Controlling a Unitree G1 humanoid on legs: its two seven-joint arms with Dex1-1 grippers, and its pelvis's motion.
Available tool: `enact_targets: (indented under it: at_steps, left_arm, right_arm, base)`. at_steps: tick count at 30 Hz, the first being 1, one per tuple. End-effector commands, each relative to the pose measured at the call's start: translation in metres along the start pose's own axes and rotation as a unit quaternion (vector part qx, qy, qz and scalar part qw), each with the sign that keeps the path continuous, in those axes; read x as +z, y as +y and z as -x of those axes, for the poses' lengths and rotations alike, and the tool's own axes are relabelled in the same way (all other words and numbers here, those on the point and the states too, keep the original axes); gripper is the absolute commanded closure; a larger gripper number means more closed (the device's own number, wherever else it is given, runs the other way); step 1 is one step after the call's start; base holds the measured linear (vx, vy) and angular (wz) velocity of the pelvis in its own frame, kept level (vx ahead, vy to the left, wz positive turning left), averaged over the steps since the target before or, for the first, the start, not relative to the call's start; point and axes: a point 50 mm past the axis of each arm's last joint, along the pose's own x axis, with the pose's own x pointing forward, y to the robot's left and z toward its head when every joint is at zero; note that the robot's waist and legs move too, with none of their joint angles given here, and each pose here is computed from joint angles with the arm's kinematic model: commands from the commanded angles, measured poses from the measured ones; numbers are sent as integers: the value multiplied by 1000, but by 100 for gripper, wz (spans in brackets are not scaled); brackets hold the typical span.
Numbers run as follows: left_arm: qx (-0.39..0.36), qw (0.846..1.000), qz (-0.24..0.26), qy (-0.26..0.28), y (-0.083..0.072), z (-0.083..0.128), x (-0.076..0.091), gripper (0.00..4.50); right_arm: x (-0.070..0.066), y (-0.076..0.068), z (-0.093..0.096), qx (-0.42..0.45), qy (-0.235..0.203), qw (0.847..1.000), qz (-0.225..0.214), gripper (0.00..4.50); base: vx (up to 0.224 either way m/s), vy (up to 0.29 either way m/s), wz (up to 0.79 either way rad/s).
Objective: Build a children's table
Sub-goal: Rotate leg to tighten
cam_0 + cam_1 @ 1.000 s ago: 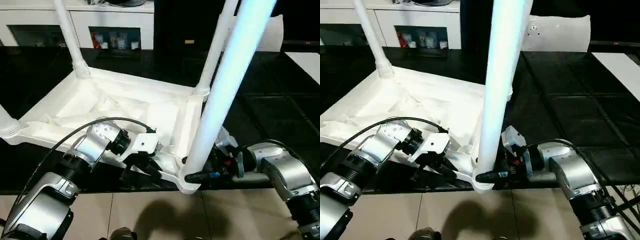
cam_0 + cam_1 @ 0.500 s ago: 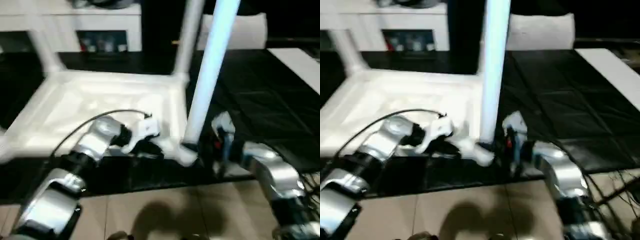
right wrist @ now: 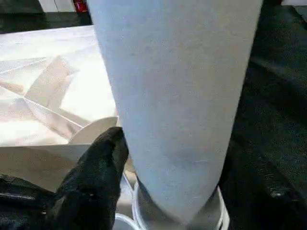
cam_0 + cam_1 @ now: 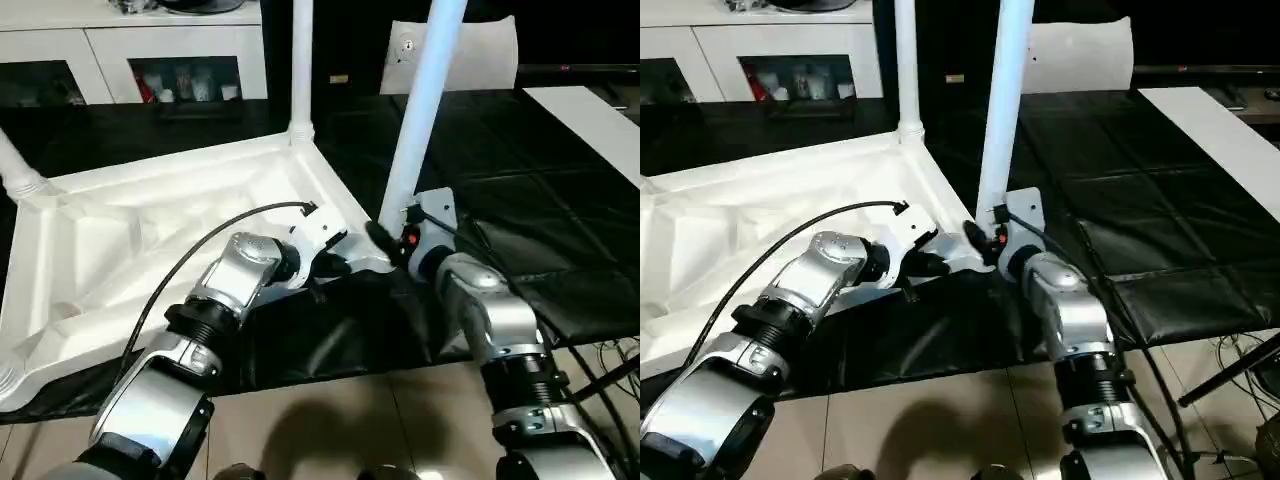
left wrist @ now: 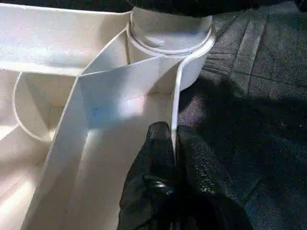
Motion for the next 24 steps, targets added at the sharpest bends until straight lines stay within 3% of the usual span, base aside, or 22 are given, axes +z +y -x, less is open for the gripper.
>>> enact_targets:
  at_steps: [1, 8, 12, 14, 15, 19, 23, 24]
  left_arm:
    - [21, 998, -34, -53, 5, 6, 23, 450]
    - [-63, 990, -118, -35, 7, 22, 7, 450]
    - [-157, 971, -181, -11, 1, 33, -2, 450]
    - [-181, 965, -191, -5, -1, 36, -4, 450]
    - [-198, 961, -195, -2, -2, 37, -5, 450]
    - [-276, 936, -217, 16, -10, 44, -8, 450]
    - [-311, 922, -229, 30, -13, 48, -9, 450]
    - [-317, 919, -232, 32, -13, 49, -10, 450]
  right_arm:
    - [-9, 27, -2, 92, 6, 996, -3, 135]
    - [-4, 6, 26, 186, 0, 980, 64, 81]
    - [-1, -7, 47, 265, 24, 960, 90, 44]
    - [-1, -9, 53, 290, 35, 952, 98, 37]
    - [-2, -9, 57, 309, 44, 944, 104, 13]
    - [-6, -10, 72, 390, 86, 909, 121, 13]
    - [-8, -9, 76, 427, 102, 890, 124, 13]
    - [-8, -8, 76, 434, 104, 887, 122, 39]
  base:
    - [0, 0, 0]
    - [0, 0, 0]
    - [0, 0, 0]
    - [0, 0, 0]
    - [0, 0, 0]
    - [0, 0, 0]
    - [0, 0, 0]
    - [0, 0, 0]
